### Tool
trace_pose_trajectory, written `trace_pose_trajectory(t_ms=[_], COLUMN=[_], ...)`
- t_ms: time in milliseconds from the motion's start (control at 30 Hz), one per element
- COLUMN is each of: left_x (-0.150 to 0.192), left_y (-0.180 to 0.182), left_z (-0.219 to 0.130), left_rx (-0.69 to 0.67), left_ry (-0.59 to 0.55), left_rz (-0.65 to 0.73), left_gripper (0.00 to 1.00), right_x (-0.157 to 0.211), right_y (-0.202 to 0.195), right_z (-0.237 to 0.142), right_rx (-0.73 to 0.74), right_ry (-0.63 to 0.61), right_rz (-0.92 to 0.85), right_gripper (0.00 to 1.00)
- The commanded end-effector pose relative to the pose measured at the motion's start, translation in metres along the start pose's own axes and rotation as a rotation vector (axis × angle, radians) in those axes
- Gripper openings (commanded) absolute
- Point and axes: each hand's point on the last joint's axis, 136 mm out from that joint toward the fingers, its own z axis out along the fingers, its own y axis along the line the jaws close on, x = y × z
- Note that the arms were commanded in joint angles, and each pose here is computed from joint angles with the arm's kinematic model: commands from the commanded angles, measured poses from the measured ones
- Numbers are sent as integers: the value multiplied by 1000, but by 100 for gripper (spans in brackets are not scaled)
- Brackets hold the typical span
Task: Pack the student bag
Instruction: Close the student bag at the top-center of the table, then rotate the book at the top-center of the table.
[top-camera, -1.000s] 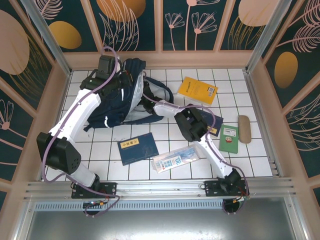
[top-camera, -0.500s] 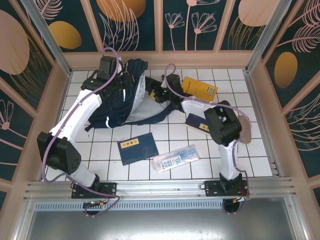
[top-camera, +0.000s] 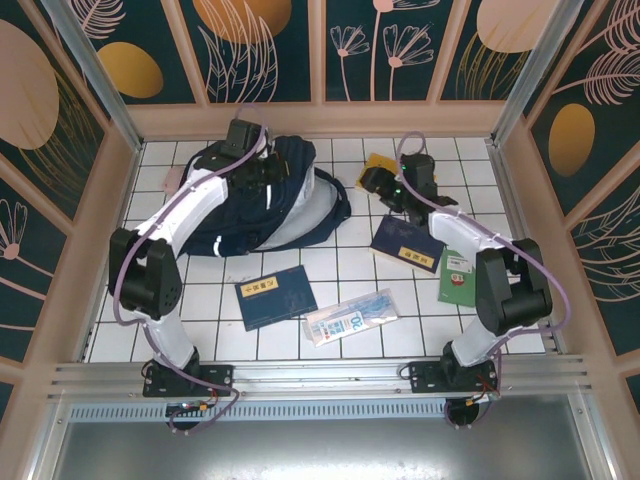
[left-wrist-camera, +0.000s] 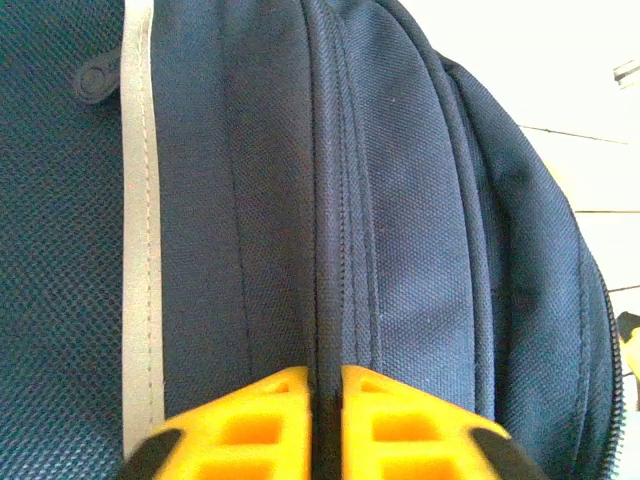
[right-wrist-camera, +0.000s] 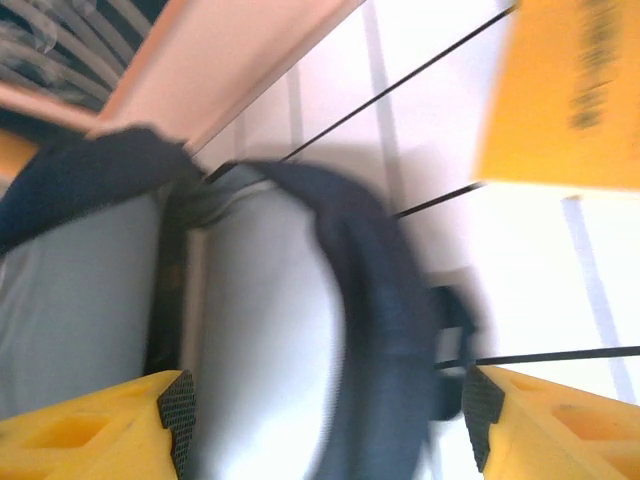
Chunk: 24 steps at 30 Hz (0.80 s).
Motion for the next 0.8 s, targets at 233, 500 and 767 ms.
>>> trace_pose_trajectory(t_ms=[233,500,767], left_x=[-21,-7,22], left_y=[-16,-51,-79], left_z=[10,25,77], left_rx=[20,74,158], left_ry=[-47,-23,48], left_rz=[55,49,-38], left_gripper=[49,51,45], right_x=[-58,-108,-92], right_y=[-80,-118,-147], right_z=[17,59,88], right_rx=[222,288,314], right_ry=[-58,-47,49], right_rz=[-39,-12,11], right_gripper=[70,68,65])
